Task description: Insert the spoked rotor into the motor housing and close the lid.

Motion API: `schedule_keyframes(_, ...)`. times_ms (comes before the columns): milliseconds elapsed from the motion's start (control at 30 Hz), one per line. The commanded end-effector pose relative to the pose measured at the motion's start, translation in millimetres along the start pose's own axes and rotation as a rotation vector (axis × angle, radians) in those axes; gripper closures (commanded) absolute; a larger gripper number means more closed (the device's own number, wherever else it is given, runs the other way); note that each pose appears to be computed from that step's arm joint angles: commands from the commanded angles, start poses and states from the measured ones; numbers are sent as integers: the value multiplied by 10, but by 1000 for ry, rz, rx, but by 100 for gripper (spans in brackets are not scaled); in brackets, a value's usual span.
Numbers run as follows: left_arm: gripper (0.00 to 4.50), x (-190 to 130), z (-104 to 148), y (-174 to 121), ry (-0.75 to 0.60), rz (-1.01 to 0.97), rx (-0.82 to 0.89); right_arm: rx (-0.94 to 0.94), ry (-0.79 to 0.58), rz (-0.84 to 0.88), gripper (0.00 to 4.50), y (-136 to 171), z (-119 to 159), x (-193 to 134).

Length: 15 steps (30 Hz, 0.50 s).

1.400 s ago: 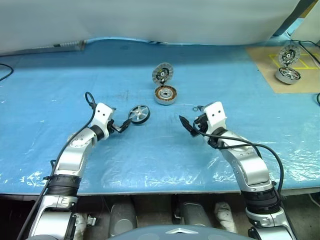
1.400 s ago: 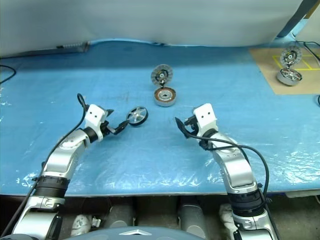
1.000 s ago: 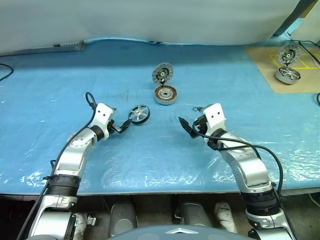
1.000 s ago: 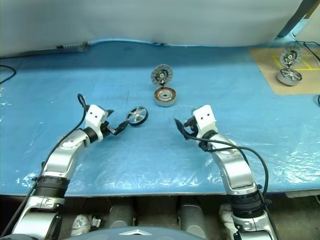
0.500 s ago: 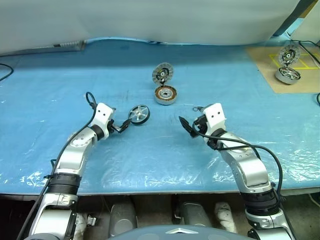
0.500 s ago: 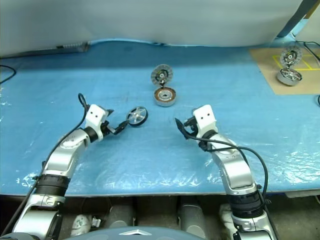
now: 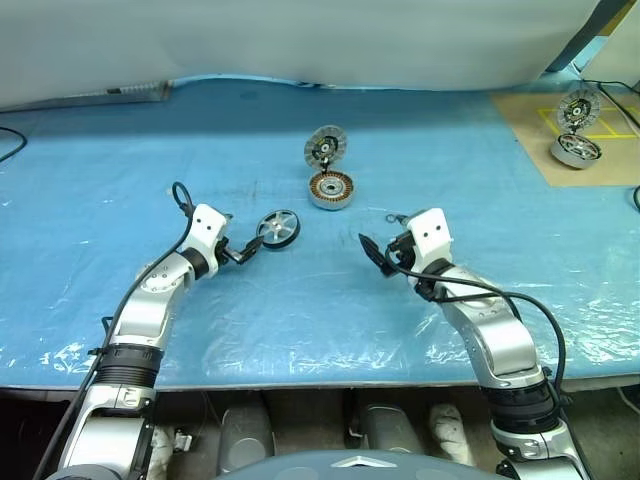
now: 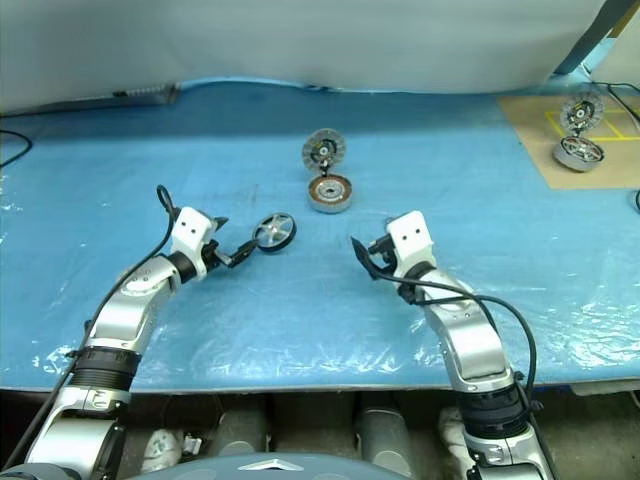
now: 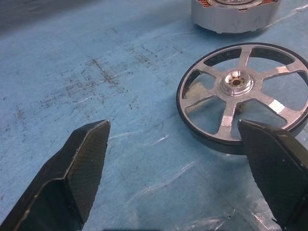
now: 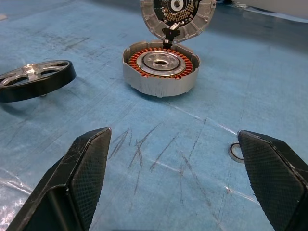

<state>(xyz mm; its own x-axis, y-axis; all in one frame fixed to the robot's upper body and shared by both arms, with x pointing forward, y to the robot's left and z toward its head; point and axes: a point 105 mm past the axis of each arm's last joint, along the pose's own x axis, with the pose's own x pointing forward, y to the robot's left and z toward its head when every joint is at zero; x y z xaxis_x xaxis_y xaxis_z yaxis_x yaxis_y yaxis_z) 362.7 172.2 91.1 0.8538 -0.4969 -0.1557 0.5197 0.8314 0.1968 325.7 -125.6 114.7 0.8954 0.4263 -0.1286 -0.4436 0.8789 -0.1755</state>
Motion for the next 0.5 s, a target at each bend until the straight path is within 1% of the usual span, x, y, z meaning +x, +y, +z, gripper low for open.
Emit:
schedule_keyframes(33,0,2,86,11,-29,0,25,-30,-63,-7,7,-11,170,-40)
schedule_keyframes(500,0,-11,88,29,-29,7,28,-31,-63,-1,7,-2,171,-31)
